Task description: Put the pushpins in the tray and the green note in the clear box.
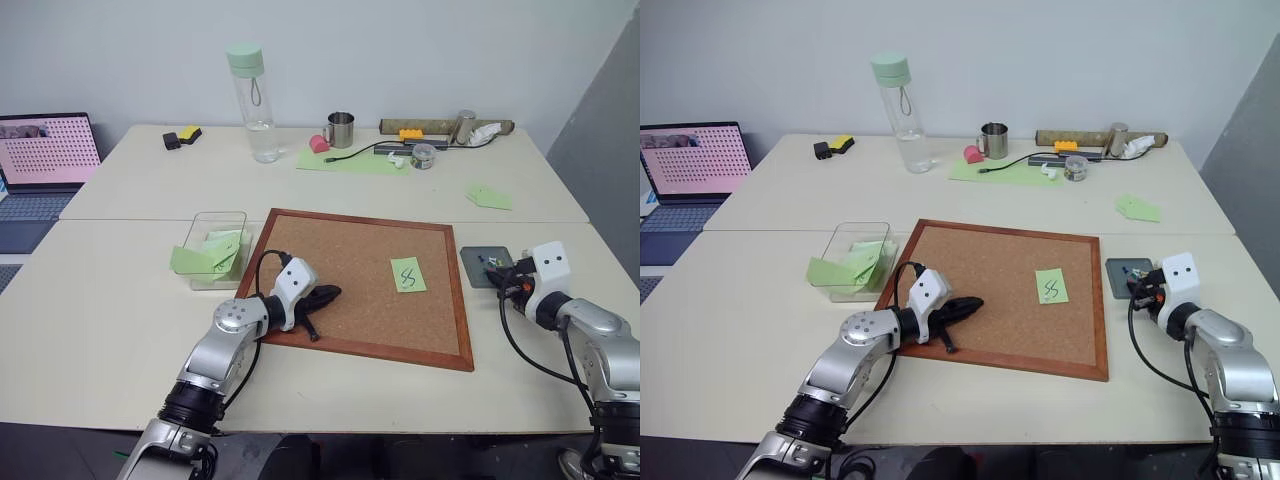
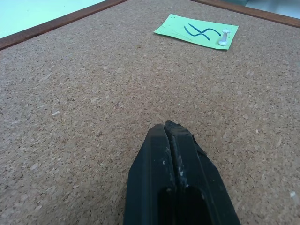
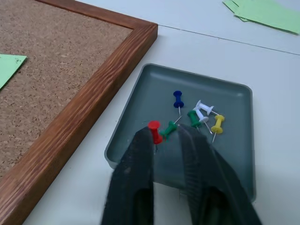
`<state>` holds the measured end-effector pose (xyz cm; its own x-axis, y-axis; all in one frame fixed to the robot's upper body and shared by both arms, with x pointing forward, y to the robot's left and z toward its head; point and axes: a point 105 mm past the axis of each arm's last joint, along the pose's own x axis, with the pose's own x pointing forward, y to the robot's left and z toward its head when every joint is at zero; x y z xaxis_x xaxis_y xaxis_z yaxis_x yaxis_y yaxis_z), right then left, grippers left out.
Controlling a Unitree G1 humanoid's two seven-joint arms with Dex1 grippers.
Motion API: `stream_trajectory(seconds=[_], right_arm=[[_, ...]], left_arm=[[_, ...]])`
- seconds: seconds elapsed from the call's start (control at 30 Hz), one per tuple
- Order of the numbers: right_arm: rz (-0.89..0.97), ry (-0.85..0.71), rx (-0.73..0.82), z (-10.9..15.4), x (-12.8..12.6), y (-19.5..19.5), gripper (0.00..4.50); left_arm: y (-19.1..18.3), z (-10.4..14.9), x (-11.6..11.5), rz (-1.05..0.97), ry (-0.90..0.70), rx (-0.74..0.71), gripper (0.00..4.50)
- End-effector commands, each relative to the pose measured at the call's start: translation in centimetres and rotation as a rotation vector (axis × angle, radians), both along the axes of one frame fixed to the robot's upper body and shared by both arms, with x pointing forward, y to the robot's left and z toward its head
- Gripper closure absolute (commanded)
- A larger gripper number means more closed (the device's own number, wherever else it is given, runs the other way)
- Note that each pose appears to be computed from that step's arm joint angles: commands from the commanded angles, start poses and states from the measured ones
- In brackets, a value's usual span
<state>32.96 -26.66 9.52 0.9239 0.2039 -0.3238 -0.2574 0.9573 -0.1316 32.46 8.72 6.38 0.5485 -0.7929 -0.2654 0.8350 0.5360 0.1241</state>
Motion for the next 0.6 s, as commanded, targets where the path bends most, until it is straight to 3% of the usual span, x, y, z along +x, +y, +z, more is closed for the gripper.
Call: stream_trajectory(seconds=[0.03,0.37,0.43,0.6], right_arm=[[0.012,-0.069,-0.018,2.0,0.3,0.1,2.47],[-0.054,-0.09,-0.161,2.1,1.1,-1.5,0.25],[-0.071,-0.092,-0.185,1.9,1.3,-1.8,0.01],[-0.074,-0.11,-0.202,2.1,1.5,-2.0,0.01]], left_arm=[[0.7,-2.6,-0.6,0.023,0.09,0.057,4.5],[0.6,-2.7,-0.6,0.022,0.092,0.053,4.5],[0.6,-2.7,-0.6,0.022,0.092,0.053,4.5],[0.6,-2.7,-0.7,0.024,0.094,0.053,4.5]])
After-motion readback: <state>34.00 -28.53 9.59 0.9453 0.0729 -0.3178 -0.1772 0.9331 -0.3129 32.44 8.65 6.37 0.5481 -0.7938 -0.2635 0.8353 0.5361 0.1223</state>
